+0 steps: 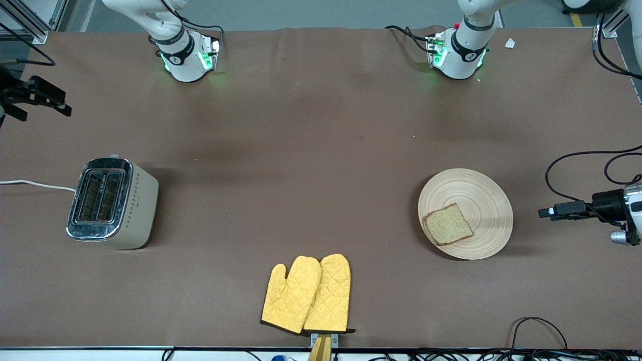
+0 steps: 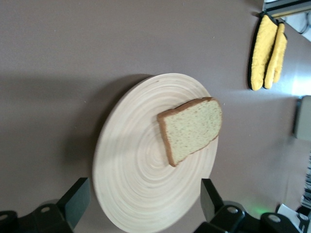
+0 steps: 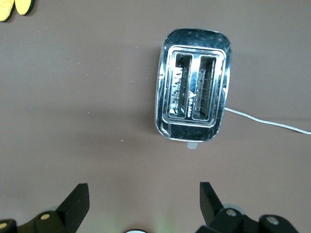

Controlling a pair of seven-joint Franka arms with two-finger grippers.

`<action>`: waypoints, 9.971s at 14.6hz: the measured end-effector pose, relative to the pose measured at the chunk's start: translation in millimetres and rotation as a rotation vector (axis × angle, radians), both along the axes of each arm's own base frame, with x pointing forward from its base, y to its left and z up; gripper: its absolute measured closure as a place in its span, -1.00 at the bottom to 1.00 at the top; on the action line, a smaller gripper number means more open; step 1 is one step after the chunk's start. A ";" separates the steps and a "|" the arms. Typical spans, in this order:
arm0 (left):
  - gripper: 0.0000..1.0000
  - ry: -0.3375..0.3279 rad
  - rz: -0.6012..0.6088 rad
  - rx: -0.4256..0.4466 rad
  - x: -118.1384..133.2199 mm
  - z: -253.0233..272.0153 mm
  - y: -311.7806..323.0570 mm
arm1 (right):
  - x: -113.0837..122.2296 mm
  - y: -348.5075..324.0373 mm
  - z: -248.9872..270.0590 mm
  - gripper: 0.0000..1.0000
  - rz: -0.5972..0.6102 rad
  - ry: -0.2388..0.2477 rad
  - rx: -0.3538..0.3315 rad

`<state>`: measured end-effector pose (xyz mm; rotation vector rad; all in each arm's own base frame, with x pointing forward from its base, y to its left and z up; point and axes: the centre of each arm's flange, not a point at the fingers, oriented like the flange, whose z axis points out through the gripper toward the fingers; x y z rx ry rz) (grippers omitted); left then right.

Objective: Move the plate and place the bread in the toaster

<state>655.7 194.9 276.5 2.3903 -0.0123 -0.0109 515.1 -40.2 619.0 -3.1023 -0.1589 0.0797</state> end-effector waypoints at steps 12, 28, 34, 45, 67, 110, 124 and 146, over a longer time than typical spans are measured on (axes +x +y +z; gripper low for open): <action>0.07 -0.004 -0.069 -0.139 -14.5 -114.5 -3.3 | 53.6 104.2 -139.5 -1.00 -0.111 -0.011 0.127; 0.81 -0.012 -0.177 -0.296 11.7 -99.5 -99.6 | 94.8 157.8 -281.0 -1.00 -0.163 0.012 0.138; 0.81 0.042 -0.257 -0.383 27.2 -26.3 -234.6 | 96.2 170.2 -298.4 -1.00 -0.148 0.004 0.131; 0.81 0.126 -0.219 -0.358 -33.3 -44.0 -490.1 | 96.2 155.8 -312.2 -1.00 -0.173 0.018 0.119; -0.99 -0.063 0.011 -0.182 11.1 -57.1 -414.7 | 63.0 277.1 -324.4 -1.00 -0.036 -0.098 0.136; -1.00 -0.054 -0.028 0.764 -157.9 379.4 -245.5 | 47.9 335.0 -386.4 0.94 0.039 -0.120 0.115; -1.00 -0.050 -0.027 0.764 -159.8 383.1 -243.9 | 84.8 129.5 -107.6 0.95 -0.008 0.022 -0.185; -1.00 -0.054 -0.023 0.764 -159.8 385.4 -242.9 | 105.4 -32.2 -124.4 0.95 0.000 0.027 -0.376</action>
